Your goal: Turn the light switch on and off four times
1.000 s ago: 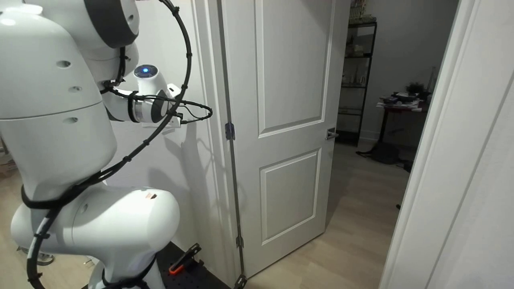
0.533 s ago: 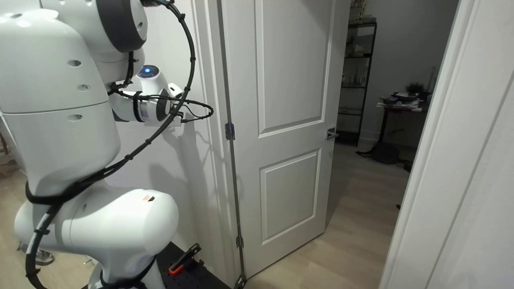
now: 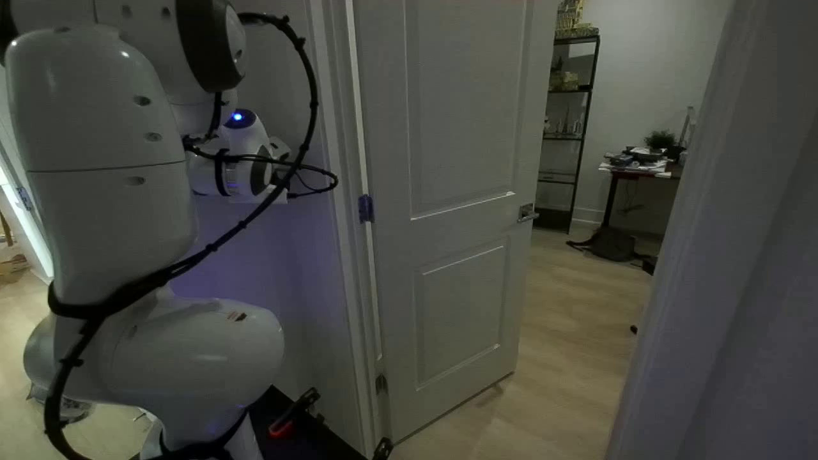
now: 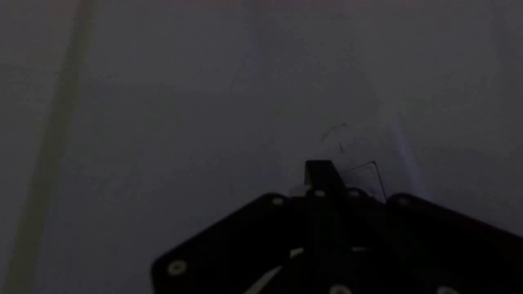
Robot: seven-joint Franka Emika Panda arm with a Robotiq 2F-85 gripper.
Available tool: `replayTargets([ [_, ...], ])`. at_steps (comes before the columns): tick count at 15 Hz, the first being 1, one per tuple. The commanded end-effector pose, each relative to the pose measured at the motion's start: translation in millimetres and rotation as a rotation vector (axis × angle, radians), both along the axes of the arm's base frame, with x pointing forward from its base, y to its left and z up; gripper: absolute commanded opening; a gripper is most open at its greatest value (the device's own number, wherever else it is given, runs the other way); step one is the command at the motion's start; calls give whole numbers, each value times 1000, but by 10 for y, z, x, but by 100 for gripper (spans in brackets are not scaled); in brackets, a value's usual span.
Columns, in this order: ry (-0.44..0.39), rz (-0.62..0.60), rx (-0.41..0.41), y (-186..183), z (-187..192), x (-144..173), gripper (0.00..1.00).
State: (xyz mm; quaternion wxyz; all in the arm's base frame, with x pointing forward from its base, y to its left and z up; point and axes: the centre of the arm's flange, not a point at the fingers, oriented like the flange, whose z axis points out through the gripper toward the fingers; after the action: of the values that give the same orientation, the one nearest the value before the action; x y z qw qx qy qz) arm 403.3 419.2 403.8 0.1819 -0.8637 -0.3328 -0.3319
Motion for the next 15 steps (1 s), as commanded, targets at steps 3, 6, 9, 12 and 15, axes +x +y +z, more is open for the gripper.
replayTargets([
  [3,-3,-11,23,198,-46,82,0],
  [6,25,-3,-26,114,-19,87,0],
  [9,71,6,-72,-89,88,61,28],
  [12,134,-13,-140,-315,238,-23,49],
  [15,198,-35,-196,-637,480,-191,73],
])
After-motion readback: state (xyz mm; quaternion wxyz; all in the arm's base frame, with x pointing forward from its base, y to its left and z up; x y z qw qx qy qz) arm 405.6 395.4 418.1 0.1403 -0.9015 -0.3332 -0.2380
